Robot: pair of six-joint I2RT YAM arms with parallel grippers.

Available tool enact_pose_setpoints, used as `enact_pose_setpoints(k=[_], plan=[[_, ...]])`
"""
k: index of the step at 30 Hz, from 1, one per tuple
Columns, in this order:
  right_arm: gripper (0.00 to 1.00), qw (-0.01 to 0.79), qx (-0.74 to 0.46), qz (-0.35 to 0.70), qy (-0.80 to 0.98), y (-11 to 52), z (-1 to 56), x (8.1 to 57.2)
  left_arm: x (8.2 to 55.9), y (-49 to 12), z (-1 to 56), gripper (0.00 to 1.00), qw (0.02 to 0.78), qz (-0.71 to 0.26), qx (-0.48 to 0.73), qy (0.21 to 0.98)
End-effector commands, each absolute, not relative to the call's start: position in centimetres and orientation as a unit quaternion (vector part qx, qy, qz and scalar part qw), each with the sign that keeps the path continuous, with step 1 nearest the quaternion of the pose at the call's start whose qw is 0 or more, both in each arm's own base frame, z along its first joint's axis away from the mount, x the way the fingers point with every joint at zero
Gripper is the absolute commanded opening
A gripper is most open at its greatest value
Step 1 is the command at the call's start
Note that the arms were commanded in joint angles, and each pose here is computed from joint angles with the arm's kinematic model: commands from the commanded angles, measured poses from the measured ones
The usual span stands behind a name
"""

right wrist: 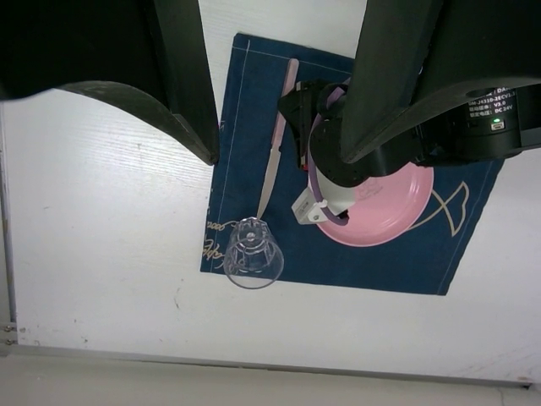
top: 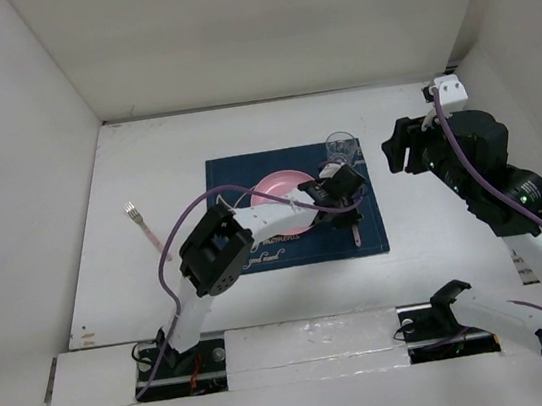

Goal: Set the dinner table for one person

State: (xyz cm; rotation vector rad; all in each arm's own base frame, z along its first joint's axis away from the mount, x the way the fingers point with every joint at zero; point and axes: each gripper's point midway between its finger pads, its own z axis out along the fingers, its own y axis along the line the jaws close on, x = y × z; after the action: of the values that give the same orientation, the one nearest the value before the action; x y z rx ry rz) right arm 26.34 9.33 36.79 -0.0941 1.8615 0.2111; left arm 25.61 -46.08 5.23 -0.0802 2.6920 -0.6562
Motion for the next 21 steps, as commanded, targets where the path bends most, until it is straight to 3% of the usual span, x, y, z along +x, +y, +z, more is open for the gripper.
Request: enact_pose_setpoints(k=[1,21], plan=[[0.64,0.61,-0.041,0.098,0.785,9.3,38.1,26.5,25.8,-47.9,8.1,0.0,0.205,-0.268,-0.017,0.941],[0.64,0.608,-0.047,0.105,0.785,9.6,37.6,26.2,25.1,-49.1,6.7,0.0,0.176,-0.265,-0.012,0.948]])
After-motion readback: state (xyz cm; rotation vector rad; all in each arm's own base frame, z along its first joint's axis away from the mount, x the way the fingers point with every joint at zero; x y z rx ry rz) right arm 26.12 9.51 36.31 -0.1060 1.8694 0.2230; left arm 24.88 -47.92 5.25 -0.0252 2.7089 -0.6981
